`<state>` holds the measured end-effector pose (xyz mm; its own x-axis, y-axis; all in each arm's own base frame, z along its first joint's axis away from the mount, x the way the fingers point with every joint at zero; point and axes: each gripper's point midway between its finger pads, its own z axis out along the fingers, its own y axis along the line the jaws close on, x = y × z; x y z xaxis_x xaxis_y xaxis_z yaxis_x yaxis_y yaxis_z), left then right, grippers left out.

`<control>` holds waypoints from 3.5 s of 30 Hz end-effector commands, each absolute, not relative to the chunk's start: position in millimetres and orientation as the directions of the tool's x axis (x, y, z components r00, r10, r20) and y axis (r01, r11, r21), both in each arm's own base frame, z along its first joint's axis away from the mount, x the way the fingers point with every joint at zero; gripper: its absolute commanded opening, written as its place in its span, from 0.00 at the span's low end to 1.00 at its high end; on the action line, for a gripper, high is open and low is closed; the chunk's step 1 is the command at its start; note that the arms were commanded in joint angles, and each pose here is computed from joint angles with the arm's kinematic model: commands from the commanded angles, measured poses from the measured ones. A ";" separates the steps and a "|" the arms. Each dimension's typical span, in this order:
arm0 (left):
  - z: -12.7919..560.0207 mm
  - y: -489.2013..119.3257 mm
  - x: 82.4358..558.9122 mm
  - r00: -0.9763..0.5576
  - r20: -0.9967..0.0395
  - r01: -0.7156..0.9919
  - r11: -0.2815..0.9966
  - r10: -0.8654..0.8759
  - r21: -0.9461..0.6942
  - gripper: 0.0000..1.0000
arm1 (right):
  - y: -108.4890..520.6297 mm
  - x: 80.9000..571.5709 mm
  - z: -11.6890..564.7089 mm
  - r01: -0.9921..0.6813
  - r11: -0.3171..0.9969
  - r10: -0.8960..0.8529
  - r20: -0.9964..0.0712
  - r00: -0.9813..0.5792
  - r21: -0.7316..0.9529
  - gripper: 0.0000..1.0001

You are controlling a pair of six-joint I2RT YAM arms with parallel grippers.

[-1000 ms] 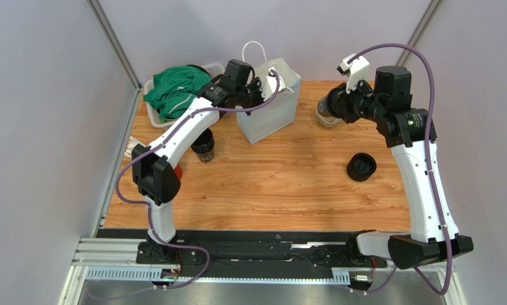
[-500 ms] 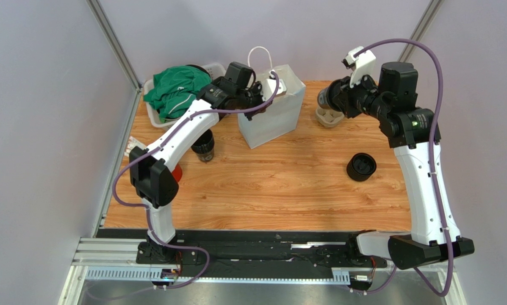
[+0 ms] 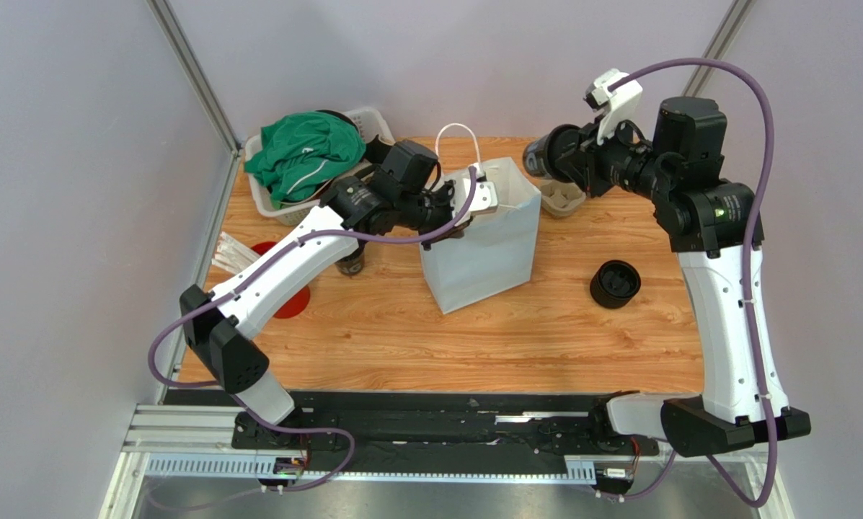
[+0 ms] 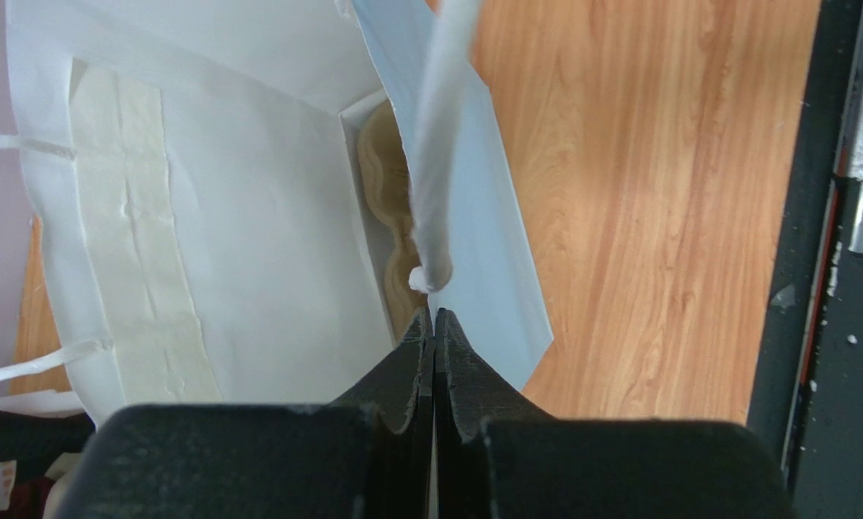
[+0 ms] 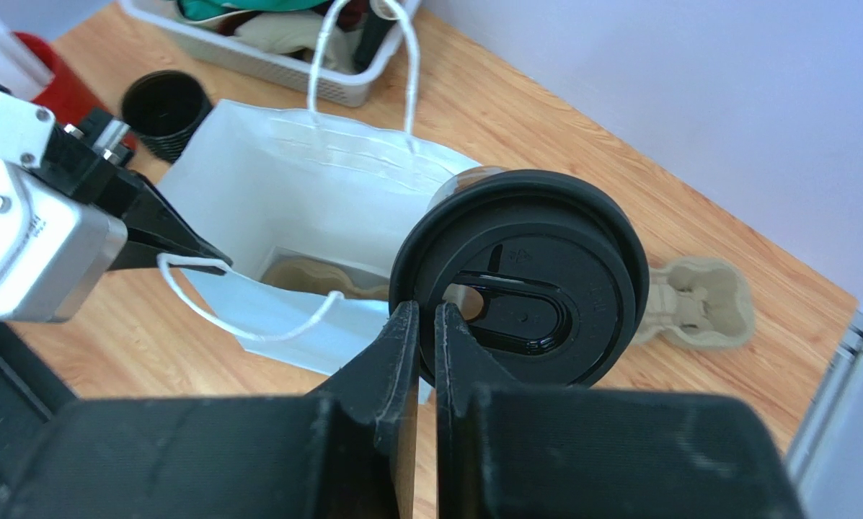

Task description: Pack the takeout coffee

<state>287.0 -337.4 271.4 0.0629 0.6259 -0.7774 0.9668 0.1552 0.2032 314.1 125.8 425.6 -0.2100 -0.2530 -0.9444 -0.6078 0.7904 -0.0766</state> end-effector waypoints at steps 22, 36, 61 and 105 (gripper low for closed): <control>248.3 -340.7 247.6 0.137 -0.753 0.957 0.110 0.643 0.267 0.00 | 181.7 274.4 330.1 -0.835 0.549 -0.505 -0.779 -0.372 0.043 0.00; 249.6 -344.5 243.8 0.146 -0.763 0.961 0.094 0.630 0.261 0.00 | 193.8 309.6 292.7 -0.842 0.539 -0.598 -0.694 -0.401 0.022 0.00; 250.0 -341.5 244.2 0.158 -0.757 0.954 0.099 0.634 0.282 0.00 | 177.3 323.8 237.4 -0.880 0.469 -0.787 -0.489 -0.377 -0.078 0.00; 248.9 -342.0 250.2 0.174 -0.749 0.945 0.105 0.639 0.309 0.00 | 197.3 320.2 210.8 -0.932 0.363 -0.863 -0.373 -0.341 0.013 0.00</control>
<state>253.1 -345.5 250.3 0.1600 0.6321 -0.7582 0.9476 0.1167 0.2973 330.1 207.9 212.7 -0.3125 -0.8369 -0.4494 -0.9342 0.3564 -0.0141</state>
